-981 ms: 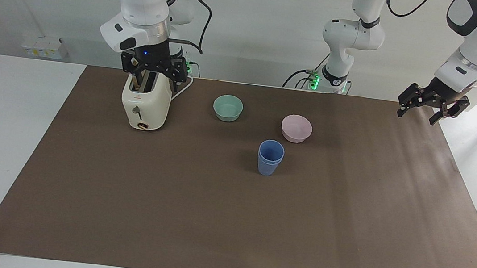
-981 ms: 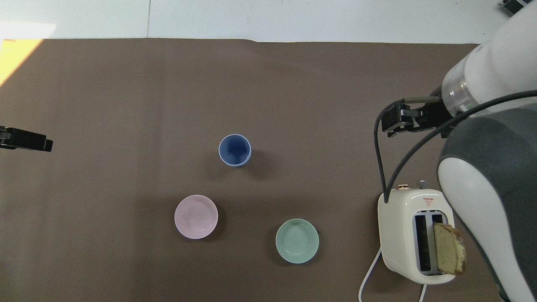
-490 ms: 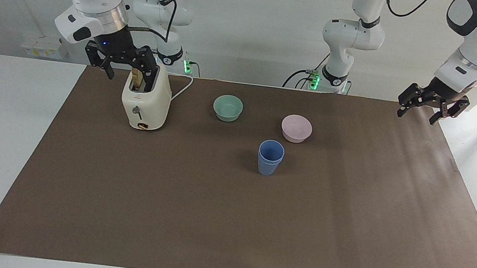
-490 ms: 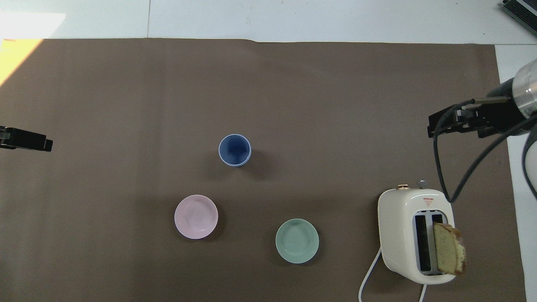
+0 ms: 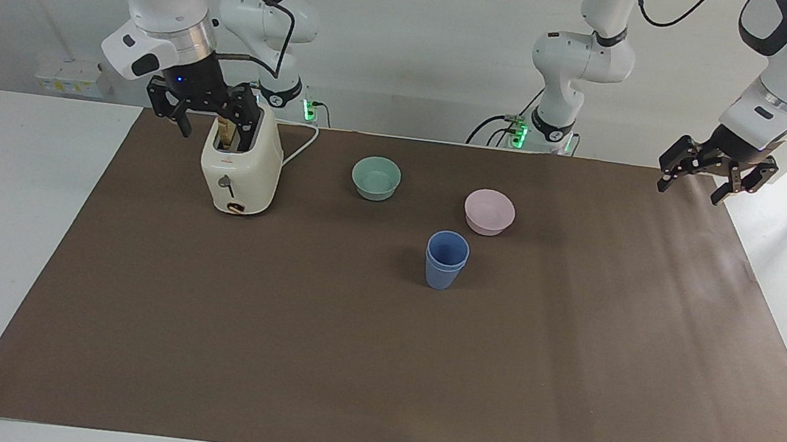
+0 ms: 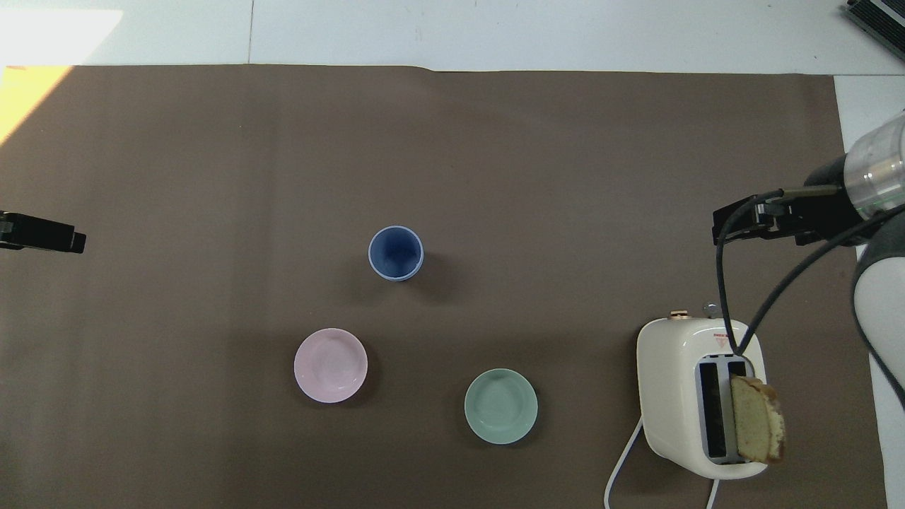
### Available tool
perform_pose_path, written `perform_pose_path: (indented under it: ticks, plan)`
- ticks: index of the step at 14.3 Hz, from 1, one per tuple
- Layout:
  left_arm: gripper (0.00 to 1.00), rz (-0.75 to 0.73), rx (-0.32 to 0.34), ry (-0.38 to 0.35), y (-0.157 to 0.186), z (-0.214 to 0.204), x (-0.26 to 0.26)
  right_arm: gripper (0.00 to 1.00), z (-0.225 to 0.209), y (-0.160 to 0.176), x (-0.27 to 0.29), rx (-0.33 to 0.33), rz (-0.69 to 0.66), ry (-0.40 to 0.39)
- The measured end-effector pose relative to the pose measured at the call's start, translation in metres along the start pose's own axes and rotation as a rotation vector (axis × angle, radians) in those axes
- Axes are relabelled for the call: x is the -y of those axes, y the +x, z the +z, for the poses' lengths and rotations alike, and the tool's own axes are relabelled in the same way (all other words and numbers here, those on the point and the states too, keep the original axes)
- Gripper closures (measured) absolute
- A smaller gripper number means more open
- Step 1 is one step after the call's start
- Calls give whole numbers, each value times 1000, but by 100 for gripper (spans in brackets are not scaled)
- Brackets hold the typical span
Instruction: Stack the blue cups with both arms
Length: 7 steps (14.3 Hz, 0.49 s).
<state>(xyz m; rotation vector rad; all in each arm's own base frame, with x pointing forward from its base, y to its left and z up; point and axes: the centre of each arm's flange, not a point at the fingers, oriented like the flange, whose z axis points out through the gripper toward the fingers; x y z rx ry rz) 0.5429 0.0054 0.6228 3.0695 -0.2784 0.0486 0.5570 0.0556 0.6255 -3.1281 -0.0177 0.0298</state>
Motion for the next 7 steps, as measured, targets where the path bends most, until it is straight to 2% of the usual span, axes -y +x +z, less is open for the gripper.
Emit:
perform_pose_path:
  ticks: [7]
  plan:
    - [0, 0, 0, 0, 0, 0, 0, 0, 3, 0, -14, 8, 20, -1]
